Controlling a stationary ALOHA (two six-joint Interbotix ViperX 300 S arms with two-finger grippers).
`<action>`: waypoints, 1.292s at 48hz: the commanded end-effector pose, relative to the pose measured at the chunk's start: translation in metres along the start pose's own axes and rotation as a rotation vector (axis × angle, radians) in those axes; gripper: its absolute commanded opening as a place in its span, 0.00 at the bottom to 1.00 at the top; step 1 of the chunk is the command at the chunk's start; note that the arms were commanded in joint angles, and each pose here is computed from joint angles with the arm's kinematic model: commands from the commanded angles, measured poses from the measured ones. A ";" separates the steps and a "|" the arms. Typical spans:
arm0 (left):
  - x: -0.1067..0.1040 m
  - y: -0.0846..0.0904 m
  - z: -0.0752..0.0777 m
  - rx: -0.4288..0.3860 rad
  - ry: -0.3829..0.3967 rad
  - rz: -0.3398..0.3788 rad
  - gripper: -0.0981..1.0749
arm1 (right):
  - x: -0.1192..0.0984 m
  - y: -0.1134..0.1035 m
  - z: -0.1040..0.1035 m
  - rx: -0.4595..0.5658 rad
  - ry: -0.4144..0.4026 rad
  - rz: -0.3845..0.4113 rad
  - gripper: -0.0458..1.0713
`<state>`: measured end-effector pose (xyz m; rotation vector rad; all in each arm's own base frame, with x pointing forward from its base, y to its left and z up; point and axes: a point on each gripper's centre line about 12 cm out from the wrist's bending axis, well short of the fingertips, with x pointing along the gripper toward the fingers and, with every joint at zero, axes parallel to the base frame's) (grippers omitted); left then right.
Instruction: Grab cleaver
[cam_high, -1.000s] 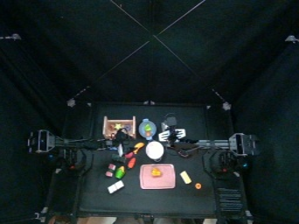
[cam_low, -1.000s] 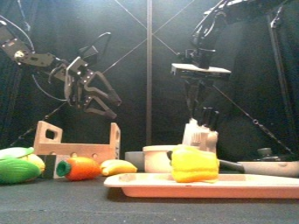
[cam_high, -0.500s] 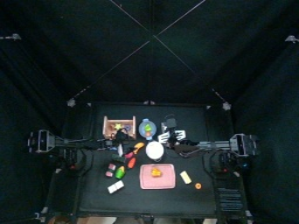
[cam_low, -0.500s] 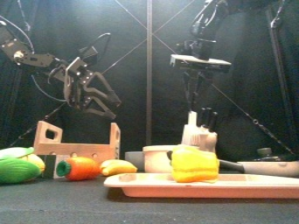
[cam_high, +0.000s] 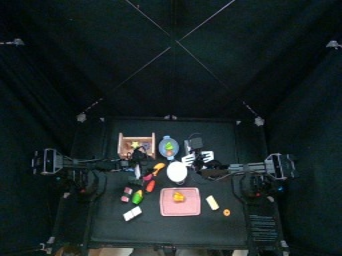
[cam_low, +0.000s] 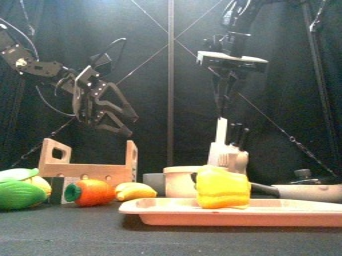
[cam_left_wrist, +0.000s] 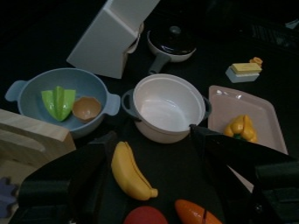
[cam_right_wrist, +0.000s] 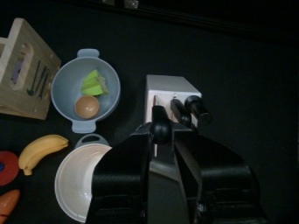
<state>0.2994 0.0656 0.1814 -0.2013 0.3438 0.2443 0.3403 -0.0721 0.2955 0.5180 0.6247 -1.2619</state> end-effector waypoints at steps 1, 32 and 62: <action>0.001 0.000 0.006 -0.001 -0.017 0.000 0.93 | -0.019 -0.004 0.014 0.037 -0.025 0.035 0.55; 0.001 0.000 0.004 -0.001 -0.011 0.000 0.93 | -0.056 -0.004 0.013 0.020 -0.055 0.102 0.55; 0.001 0.000 0.005 -0.013 -0.012 0.004 0.93 | -0.071 -0.007 0.009 -0.004 -0.082 0.139 0.55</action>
